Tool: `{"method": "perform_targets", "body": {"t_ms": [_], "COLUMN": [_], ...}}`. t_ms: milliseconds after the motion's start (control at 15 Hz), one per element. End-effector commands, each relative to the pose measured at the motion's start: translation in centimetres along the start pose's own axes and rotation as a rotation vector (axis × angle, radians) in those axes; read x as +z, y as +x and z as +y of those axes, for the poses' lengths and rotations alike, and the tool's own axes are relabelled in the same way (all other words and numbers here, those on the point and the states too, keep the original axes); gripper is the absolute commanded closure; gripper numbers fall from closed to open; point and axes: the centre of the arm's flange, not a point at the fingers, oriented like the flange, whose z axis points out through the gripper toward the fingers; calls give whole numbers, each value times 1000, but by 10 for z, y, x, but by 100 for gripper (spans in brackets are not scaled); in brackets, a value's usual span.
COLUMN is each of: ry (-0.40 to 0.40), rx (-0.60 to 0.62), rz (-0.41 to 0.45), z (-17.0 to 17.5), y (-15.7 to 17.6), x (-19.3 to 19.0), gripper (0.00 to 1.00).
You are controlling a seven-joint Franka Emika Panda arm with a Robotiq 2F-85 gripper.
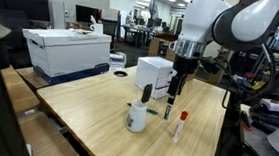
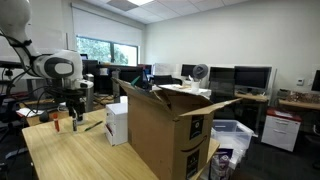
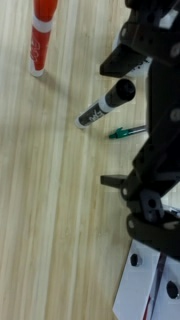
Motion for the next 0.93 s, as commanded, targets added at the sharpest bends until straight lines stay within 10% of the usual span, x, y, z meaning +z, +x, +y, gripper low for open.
{"method": "perform_targets", "body": {"t_ms": [0, 333, 867], "ry": [-18, -23, -40], "rx": [17, -6, -50], "rz": [18, 6, 25], "z": [-5, -22, -41], "y": [-15, -14, -10], "x": [-4, 0, 4], "gripper": [0, 2, 61]}}
